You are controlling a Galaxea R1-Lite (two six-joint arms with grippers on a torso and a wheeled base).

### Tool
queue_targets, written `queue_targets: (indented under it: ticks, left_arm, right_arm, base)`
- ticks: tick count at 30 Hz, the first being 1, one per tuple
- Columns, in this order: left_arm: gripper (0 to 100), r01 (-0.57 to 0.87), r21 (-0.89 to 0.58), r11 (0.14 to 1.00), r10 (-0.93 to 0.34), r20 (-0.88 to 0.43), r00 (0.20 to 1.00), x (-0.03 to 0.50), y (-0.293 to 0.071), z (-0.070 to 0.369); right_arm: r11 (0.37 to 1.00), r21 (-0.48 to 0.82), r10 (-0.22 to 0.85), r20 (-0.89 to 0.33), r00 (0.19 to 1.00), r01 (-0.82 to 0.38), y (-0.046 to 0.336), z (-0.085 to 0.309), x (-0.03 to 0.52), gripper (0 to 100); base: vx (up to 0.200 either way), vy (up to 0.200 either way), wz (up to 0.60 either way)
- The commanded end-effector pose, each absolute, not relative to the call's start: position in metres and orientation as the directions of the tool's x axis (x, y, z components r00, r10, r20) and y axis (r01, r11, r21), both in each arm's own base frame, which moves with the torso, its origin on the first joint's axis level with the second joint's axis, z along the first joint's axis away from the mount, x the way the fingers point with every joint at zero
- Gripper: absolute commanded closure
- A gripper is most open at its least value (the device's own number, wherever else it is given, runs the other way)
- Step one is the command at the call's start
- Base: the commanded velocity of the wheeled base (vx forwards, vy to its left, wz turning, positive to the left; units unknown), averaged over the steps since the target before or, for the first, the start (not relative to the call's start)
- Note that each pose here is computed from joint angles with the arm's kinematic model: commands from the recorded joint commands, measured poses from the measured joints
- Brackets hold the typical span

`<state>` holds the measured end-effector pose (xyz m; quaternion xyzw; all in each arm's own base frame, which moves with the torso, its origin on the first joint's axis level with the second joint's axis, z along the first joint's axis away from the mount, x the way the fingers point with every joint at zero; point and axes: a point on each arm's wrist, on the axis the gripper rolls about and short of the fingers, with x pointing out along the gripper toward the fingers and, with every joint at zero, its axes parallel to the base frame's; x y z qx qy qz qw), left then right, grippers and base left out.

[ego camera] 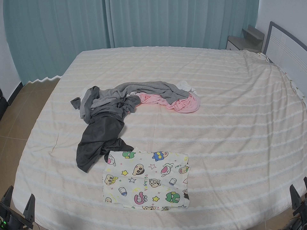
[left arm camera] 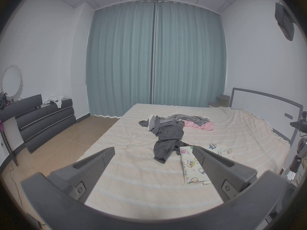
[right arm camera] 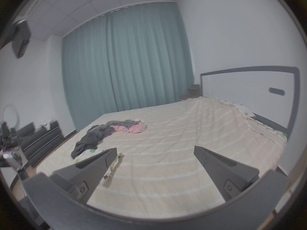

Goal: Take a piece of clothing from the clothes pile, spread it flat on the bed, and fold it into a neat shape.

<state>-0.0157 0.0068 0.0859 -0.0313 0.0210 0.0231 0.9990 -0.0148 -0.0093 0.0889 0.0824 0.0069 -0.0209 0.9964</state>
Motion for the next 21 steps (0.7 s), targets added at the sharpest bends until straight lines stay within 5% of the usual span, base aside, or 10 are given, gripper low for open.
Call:
queue_targets:
  ticks: [1, 5, 10, 21]
  left_arm:
    - [0, 0.002, -0.069, 0.998, -0.004, -0.041, 0.999, -0.0155, 0.0057, 0.0829]
    - [0, 0.032, -0.098, 0.995, -0.037, -0.049, 0.998, -0.0152, 0.0049, 0.0822]
    - [0, 0.033, -0.103, 0.994, -0.038, -0.047, 0.998, -0.0153, 0.005, 0.0822]
    - [0, 0.032, -0.102, 0.994, -0.037, -0.047, 0.998, -0.0153, 0.005, 0.0822]
  right_arm:
    - [0.984, 0.136, -0.113, -0.031, 0.993, 0.117, -0.0087, 0.0851, -0.0146, 0]
    - [0.972, 0.078, -0.222, -0.025, 0.975, 0.223, -0.0052, 0.0849, -0.0164, 0]
    - [0.984, 0.132, -0.125, 0.056, 0.991, 0.117, -0.0026, 0.0821, -0.0229, 0]
    - [0.984, 0.133, -0.125, 0.061, 0.99, 0.117, -0.0027, 0.0823, -0.0234, 0]
  base:
    - [0.0, 0.0, 0.0]
    - [0.0, 0.0, 0.0]
    - [0.0, 0.0, 0.0]
    - [0.0, 0.0, 0.0]
